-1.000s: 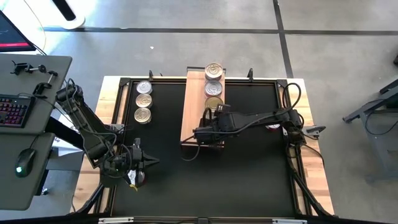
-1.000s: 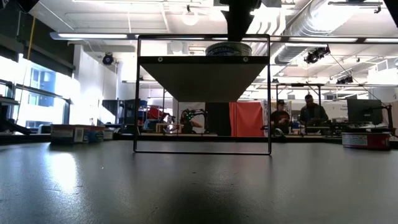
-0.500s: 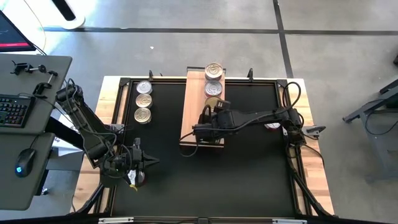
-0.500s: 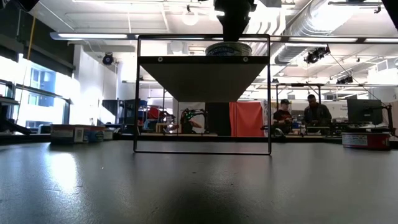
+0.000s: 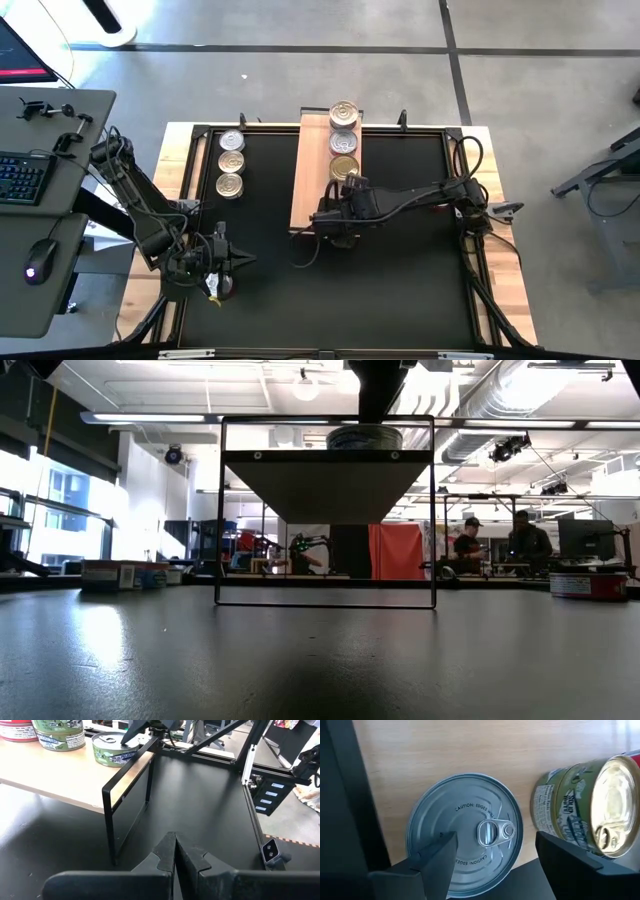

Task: Stack canned seafood by type on shelf
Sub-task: Adjust the dark green tuna can on the shelf, then stack the red tuna can on top of the red tuna can on the shelf

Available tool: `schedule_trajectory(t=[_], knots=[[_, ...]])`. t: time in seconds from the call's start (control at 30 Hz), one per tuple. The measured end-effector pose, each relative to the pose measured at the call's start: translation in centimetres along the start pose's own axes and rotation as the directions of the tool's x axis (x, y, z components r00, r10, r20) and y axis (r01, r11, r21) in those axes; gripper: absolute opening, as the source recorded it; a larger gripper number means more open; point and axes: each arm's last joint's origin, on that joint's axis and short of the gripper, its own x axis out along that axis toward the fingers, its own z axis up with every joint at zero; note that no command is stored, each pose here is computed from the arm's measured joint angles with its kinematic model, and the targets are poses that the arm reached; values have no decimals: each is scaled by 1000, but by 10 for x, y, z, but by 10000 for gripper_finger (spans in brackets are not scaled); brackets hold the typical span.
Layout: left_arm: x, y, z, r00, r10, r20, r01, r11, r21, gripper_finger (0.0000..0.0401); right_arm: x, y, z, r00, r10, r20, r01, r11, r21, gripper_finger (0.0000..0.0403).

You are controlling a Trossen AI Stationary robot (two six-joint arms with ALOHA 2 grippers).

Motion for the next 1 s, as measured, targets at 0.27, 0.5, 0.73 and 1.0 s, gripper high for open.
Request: schedule_trajectory(t=[0.27, 0.5, 0.73, 1.0], knots=[[0, 2, -2, 1000, 17, -5, -17, 1000, 25, 0, 12, -5, 4, 997, -79, -18, 78, 997, -22, 264], [0, 1, 0, 1000, 8, 5, -8, 1000, 3, 0, 13, -11, 5, 996, -91, -19, 91, 996, -18, 264], [-15, 2, 29, 996, -49, 69, 54, 995, -79, 0, -17, -23, -5, 1000, 0, 32, -3, 995, 98, 264], [-34, 30, 64, 991, -103, 87, 111, 989, -98, 0, -42, -27, -10, 990, 74, 124, -109, 946, 307, 264]])
